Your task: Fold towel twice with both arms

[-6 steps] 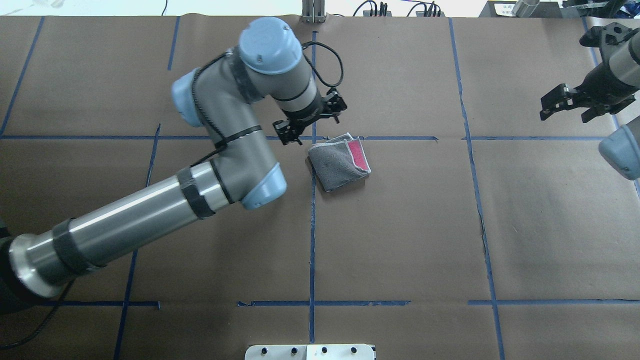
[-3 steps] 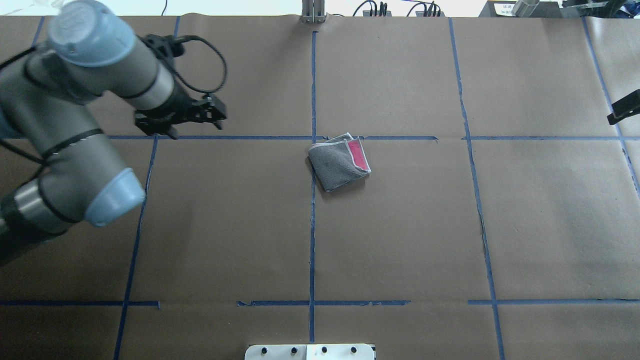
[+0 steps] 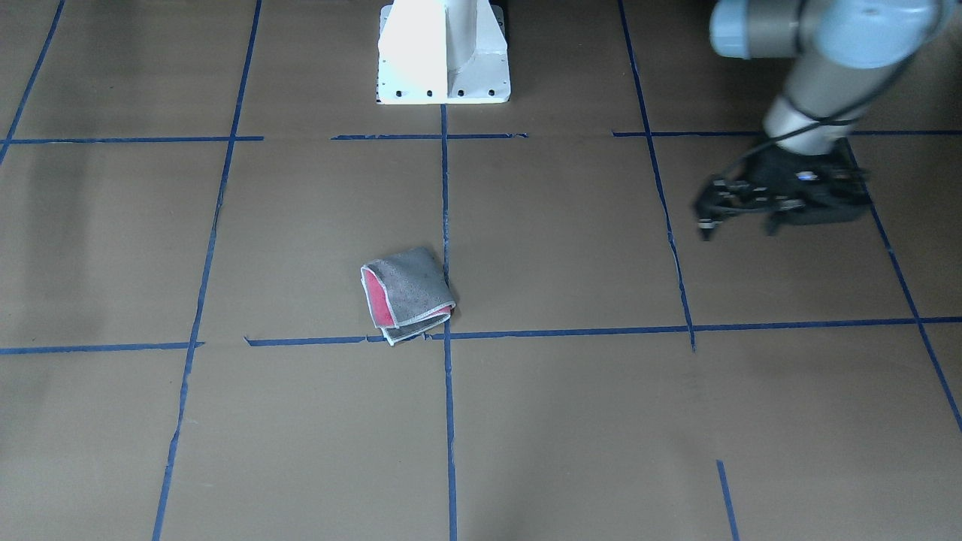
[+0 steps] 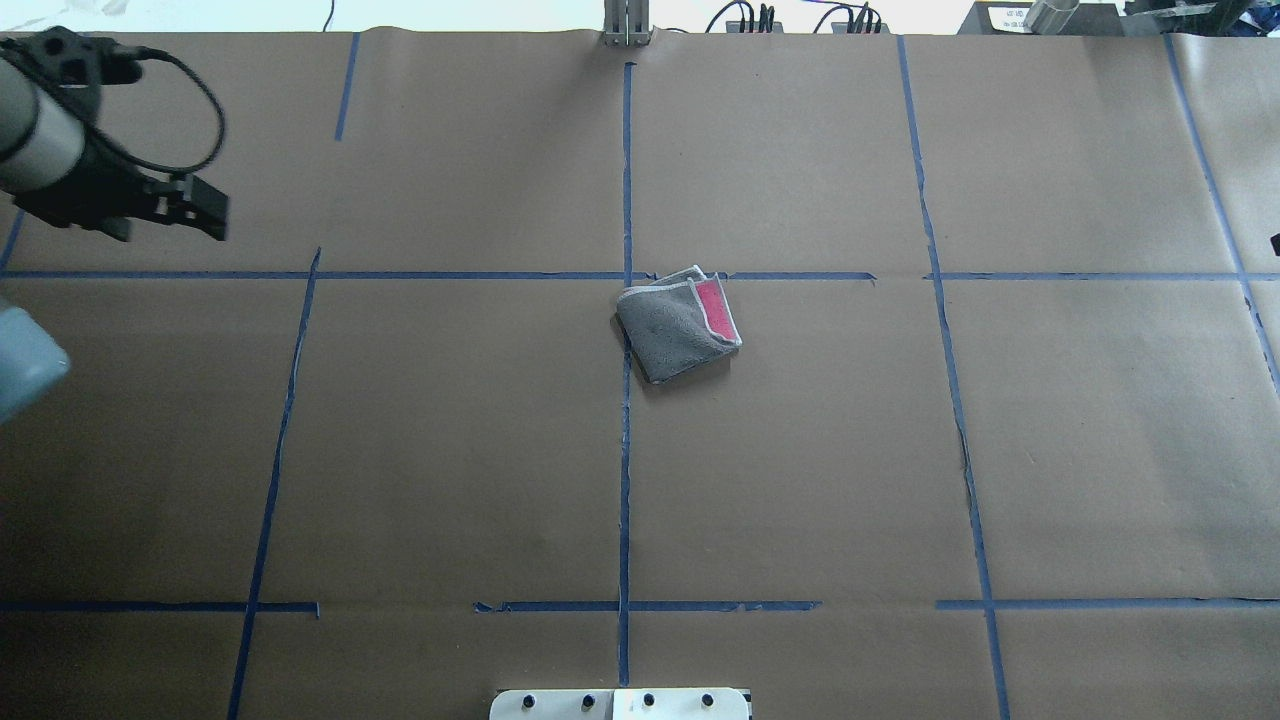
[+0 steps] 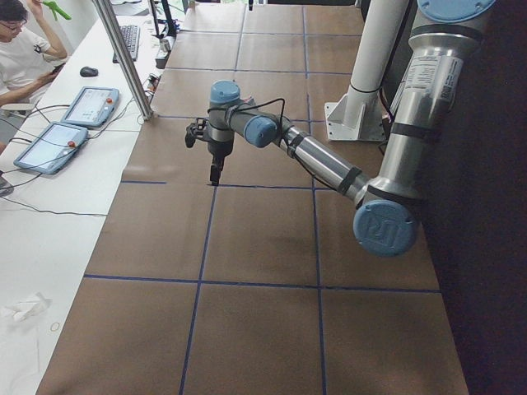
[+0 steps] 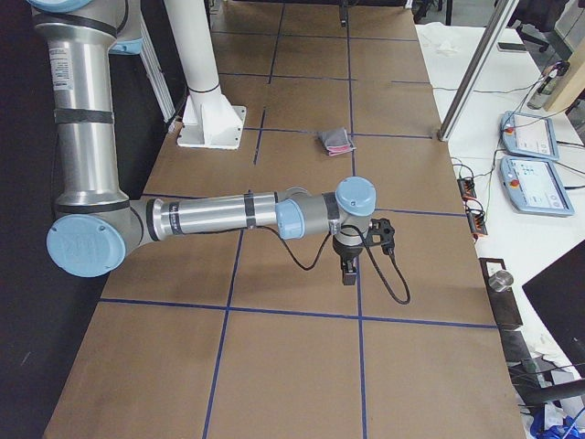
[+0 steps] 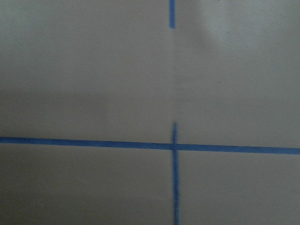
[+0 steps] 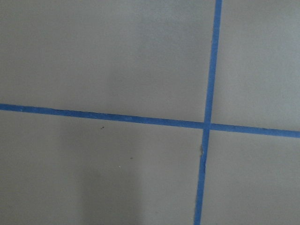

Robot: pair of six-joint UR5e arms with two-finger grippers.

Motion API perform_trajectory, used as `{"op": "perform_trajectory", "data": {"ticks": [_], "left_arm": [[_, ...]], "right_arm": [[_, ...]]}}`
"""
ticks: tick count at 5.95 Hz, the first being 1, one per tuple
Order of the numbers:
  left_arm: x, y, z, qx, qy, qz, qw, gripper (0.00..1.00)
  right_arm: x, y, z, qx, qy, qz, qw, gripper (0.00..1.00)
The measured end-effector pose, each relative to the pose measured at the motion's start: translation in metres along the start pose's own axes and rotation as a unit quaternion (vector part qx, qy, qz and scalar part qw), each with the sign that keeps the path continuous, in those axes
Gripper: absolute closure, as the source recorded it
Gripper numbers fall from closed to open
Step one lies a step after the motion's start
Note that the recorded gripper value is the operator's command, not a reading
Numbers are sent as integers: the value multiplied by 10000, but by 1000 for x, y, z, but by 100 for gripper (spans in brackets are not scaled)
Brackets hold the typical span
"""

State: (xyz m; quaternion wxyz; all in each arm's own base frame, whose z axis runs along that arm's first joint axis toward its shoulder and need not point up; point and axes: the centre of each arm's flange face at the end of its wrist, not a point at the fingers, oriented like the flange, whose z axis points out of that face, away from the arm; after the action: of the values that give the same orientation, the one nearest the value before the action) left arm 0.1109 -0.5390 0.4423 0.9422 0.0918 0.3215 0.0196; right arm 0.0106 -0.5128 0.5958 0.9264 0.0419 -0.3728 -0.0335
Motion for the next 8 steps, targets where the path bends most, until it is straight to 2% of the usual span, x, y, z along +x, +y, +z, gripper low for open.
{"op": "perform_trajectory", "data": {"ticks": [2,3,5,7,8], "left_arm": [[-173,5,9,-582,57,438,9973,0],[-225,20,12,-882,168,381,9952,0],[-271,72,33,-1252,522,-51,9907,0],[-284,98,53,-1436,750,-300,9863,0],[-286,105,58,-1431,845,-342,9855,0]], "right_arm": [[45,23,-13,-236,38,-232,9994,0],[56,29,-14,-282,47,-206,9994,0],[70,35,0,-414,-77,-83,9991,0],[88,51,18,-540,-495,208,9971,0],[97,58,16,-495,-607,341,9963,0]]}}
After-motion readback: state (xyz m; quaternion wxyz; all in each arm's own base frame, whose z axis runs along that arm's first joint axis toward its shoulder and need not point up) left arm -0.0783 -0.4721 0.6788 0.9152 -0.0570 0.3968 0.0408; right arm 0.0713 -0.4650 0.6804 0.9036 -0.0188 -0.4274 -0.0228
